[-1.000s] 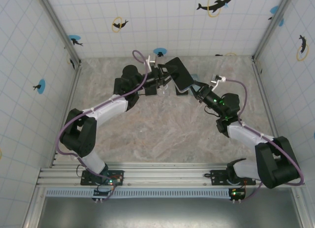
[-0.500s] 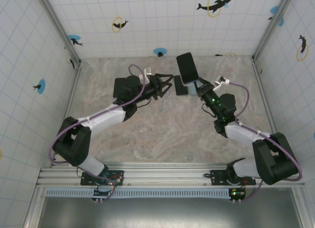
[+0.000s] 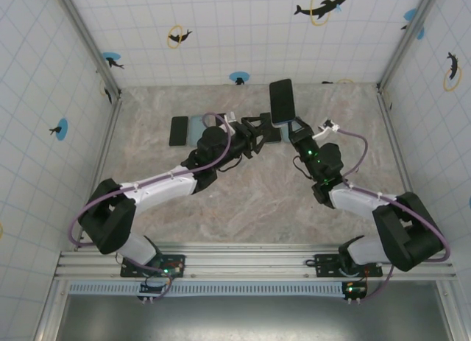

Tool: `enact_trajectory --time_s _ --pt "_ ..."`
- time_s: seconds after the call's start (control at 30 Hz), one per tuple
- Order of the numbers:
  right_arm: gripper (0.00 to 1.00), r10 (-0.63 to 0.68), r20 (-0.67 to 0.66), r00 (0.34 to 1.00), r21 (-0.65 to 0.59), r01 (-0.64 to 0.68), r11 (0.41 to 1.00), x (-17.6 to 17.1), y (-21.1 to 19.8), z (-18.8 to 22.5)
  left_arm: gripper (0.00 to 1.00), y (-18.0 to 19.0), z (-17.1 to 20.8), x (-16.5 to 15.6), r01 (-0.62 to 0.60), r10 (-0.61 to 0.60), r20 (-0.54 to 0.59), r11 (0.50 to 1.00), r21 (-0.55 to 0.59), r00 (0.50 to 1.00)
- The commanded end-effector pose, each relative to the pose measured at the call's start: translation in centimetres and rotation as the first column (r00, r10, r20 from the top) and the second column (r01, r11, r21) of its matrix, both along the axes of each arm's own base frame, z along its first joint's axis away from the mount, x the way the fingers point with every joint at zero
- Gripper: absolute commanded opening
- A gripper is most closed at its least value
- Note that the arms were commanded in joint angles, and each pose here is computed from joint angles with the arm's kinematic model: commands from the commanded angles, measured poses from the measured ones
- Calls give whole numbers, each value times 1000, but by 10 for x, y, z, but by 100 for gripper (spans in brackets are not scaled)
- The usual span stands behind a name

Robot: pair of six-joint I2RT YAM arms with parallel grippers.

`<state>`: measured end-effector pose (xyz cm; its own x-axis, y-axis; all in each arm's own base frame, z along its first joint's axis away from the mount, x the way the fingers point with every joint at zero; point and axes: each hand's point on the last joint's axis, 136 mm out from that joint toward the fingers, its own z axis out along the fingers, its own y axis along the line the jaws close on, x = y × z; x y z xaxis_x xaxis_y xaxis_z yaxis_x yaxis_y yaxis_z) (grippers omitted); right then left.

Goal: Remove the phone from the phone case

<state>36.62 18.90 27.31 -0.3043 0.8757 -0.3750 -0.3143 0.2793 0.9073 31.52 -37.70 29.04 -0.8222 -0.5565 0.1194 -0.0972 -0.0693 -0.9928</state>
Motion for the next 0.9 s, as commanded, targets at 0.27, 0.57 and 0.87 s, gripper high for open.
enact_trajectory --time_s 0.27,0.57,0.87 --pt "7 -49 142 989 62 41 997 -11 2 40 52 -13 27 8 -49 44 -34 988 -150 998" --pt "7 -35 139 990 61 27 998 -15 9 39 48 -20 21 10 -58 49 -60 984 -169 997" --pt "6 -19 139 990 55 11 998 -19 13 37 45 -20 15 15 -88 77 -74 982 -164 994"
